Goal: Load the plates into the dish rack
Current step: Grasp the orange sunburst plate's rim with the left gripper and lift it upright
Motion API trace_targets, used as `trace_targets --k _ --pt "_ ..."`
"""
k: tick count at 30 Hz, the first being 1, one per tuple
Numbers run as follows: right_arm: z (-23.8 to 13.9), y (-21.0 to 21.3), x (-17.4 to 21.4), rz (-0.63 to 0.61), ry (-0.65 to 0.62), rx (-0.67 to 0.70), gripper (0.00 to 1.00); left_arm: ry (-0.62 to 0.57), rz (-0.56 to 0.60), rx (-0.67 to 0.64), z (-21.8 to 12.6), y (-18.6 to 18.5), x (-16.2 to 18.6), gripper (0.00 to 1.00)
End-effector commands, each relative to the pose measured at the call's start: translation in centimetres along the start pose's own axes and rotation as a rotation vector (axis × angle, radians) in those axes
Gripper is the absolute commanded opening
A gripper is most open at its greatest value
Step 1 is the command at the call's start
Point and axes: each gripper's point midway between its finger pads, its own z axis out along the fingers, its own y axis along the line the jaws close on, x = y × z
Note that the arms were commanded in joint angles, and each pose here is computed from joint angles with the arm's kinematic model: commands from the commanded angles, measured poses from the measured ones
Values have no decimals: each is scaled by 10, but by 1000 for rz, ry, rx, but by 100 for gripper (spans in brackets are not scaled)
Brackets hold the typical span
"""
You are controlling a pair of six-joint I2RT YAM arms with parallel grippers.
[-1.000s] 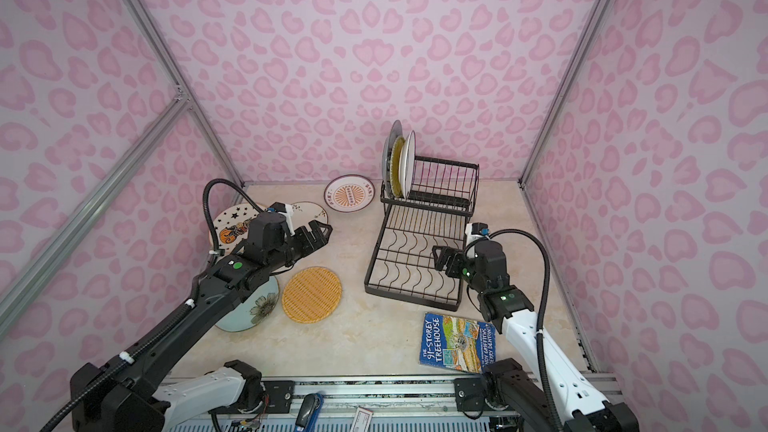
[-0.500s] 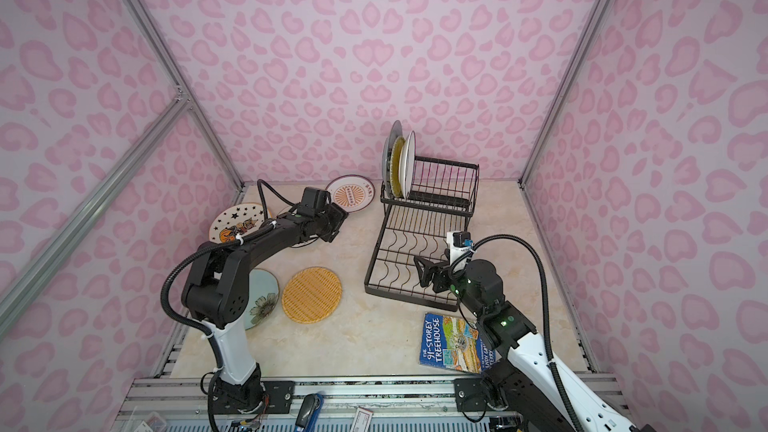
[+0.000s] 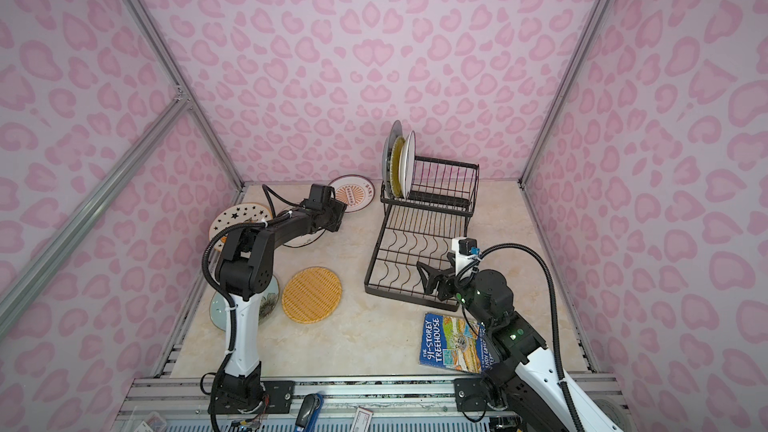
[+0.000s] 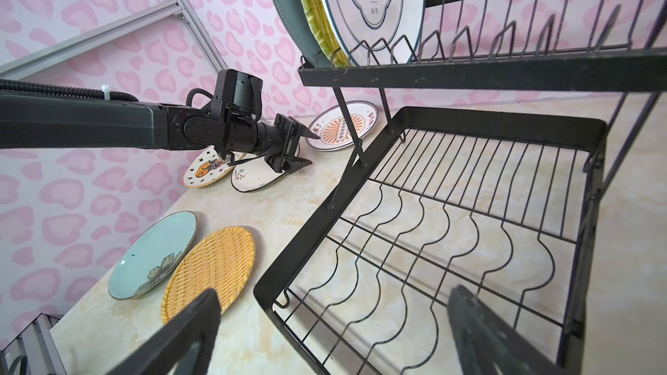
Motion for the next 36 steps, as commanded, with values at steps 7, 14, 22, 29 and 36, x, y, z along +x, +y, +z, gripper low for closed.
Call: trace_targets --k 7,14,22,29,36 --pt "-1 0 3 -12 6 -3 98 -43 -74 35 27 -3 -11 54" --pt "-7 0 -5 -23 -20 7 97 -57 -129 21 43 8 -14 41" --pt "-15 -1 -10 -29 -43 19 97 -78 -87 106 24 -15 -19 4" --pt "-16 2 -15 -19 -57 4 96 -97 -31 206 -29 -46 -21 4" --pt "-15 2 -18 -44 -61 12 96 -87 14 297 -90 -68 -19 4"
